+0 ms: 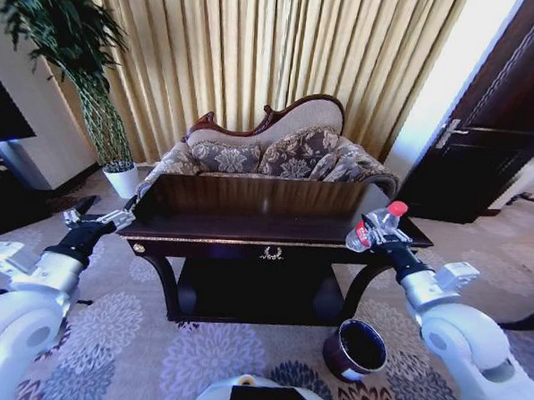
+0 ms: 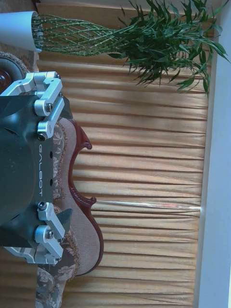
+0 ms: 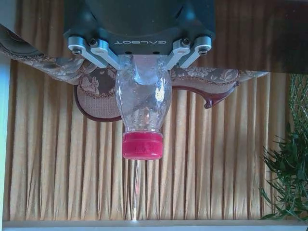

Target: Move to the front of the table and place the trash on the table into the trash bin.

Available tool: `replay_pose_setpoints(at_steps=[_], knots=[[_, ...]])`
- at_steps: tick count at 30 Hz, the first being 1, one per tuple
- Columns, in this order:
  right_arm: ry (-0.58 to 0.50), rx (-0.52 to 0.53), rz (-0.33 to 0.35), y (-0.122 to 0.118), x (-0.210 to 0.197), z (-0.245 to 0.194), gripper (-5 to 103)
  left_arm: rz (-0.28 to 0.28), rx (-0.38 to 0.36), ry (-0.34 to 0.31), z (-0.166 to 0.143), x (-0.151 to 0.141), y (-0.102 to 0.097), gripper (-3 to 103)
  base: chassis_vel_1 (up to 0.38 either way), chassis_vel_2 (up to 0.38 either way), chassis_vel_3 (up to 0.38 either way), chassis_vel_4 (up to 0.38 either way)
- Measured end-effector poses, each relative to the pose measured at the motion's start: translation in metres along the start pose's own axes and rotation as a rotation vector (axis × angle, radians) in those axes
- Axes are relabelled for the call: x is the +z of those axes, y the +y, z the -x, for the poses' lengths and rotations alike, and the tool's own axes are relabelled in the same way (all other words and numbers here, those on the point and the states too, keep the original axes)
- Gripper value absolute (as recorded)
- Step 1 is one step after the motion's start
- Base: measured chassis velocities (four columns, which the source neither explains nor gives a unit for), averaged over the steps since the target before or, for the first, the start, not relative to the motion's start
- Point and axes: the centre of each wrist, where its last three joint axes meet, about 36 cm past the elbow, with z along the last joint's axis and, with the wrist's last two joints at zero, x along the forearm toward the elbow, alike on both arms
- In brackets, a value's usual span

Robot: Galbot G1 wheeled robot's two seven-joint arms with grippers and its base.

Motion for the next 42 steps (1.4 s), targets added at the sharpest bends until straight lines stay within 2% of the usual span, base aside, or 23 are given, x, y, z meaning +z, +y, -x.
replay_pose_setpoints(at_steps=[6,10,12,13,14,15,16,18,20,21,23,24,29,32,37,42], knots=[[0.001,0.005,-0.006,-0.002,0.001,0.000,21,-0.004,-0.001,0.000,0.000,0.001,-0.001,100,0.123,-0.117,-0.123,0.114],[0.021,0.020,0.007,-0.004,0.016,0.002,21,-0.009,-0.004,-0.001,-0.001,0.002,-0.001,100,0.116,-0.104,-0.104,0.105],[0.054,0.039,0.025,-0.009,0.033,0.004,21,-0.014,-0.004,-0.003,-0.002,0.002,-0.001,100,0.042,-0.069,-0.062,0.060],[0.097,0.062,0.043,-0.016,0.056,0.006,21,-0.016,-0.004,-0.008,-0.004,0.001,-0.002,100,0.034,-0.055,-0.057,0.035],[0.097,0.062,0.043,-0.016,0.056,0.006,21,-0.016,-0.004,-0.008,-0.004,0.001,-0.002,100,0.034,-0.055,-0.057,0.035],[0.139,0.090,0.057,-0.023,0.080,0.008,21,-0.018,-0.002,-0.011,-0.005,0.000,-0.003,100,0.000,0.000,0.000,0.000],[0.139,0.090,0.057,-0.023,0.080,0.008,21,-0.018,-0.002,-0.011,-0.005,0.000,-0.003,100,0.000,0.000,0.000,0.000],[0.221,0.148,0.077,-0.040,0.127,0.011,21,-0.019,0.007,-0.016,-0.007,-0.002,-0.006,100,0.000,0.000,0.000,0.000],[0.237,0.163,0.082,-0.044,0.137,0.012,21,-0.019,0.009,-0.016,-0.007,-0.003,-0.006,100,0.000,0.000,0.000,0.000],[0.288,0.224,0.096,-0.062,0.176,0.015,21,-0.018,0.015,-0.017,-0.008,-0.004,-0.008,100,0.000,0.000,0.000,0.000],[0.301,0.246,0.099,-0.069,0.189,0.017,21,-0.017,0.016,-0.016,-0.008,-0.004,-0.009,100,0.000,0.000,0.000,0.000],[0.324,0.284,0.112,-0.081,0.211,0.020,21,-0.017,0.017,-0.012,-0.009,-0.004,-0.009,100,0.000,0.000,0.000,0.000],[0.368,0.347,0.143,-0.101,0.241,0.025,21,-0.010,0.019,-0.003,-0.011,-0.005,-0.011,100,0.000,0.000,0.000,0.000],[0.426,0.431,0.132,-0.124,0.287,0.026,21,0.026,0.003,0.024,-0.011,-0.006,-0.012,100,0.000,0.000,0.000,0.000],[0.452,0.491,0.158,-0.133,0.313,0.032,21,0.078,0.000,0.075,-0.006,-0.005,-0.010,100,0.000,0.000,0.000,0.000],[0.438,0.527,0.175,-0.136,0.330,0.045,21,0.081,-0.017,0.116,0.003,0.001,-0.007,100,0.000,0.000,0.000,0.000]])
